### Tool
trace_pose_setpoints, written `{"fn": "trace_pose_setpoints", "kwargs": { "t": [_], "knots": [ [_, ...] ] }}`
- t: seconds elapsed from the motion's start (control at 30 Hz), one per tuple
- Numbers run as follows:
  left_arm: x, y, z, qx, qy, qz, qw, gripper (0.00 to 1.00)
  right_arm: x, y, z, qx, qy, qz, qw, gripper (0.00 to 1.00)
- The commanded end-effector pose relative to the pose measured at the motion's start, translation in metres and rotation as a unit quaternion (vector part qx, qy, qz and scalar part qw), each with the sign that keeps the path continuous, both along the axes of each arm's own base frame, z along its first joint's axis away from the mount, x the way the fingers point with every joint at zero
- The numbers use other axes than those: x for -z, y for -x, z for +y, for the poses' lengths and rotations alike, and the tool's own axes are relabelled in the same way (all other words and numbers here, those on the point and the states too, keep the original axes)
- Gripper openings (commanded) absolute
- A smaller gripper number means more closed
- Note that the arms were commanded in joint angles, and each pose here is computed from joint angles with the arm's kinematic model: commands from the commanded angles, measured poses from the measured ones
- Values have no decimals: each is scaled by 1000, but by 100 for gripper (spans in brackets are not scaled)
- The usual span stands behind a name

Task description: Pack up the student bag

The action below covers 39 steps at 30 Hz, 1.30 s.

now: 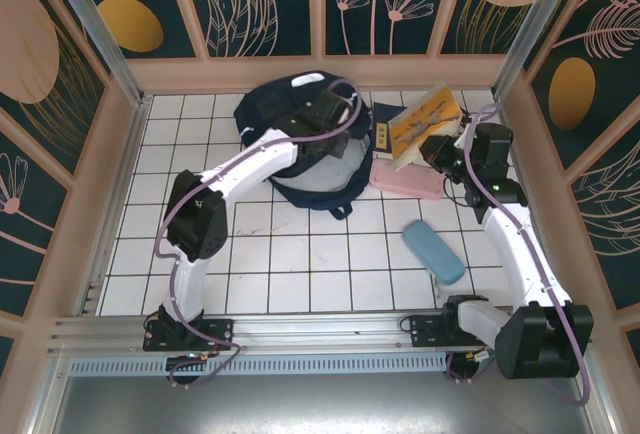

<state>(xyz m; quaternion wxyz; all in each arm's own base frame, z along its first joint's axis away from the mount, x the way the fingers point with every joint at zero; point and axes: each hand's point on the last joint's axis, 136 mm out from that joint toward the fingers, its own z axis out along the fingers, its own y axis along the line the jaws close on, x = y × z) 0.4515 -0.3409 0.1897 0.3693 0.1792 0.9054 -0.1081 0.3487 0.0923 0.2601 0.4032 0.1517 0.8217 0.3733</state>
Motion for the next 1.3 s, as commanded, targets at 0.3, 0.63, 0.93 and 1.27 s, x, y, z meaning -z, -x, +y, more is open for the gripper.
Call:
{"fn": "trace_pose_setpoints", "kwargs": {
  "t": [0.3, 0.63, 0.93, 1.27],
  "knots": [
    [-138, -55, 35, -85, 117, -152, 978, 3, -36, 33, 98, -173, -63, -33, 982, 0],
    [-141, -51, 26, -61, 130, -148, 978, 3, 9, 13, 131, -160, -148, 32, 975, 0],
    [-107, -44, 21, -33, 105, -113, 988, 4, 63, 3, 118, -98, -129, 96, 982, 0],
    [-114, -41, 14, -9, 109, -115, 987, 2, -18, 5, 135, -183, -242, -41, 952, 0]
  ]
}}
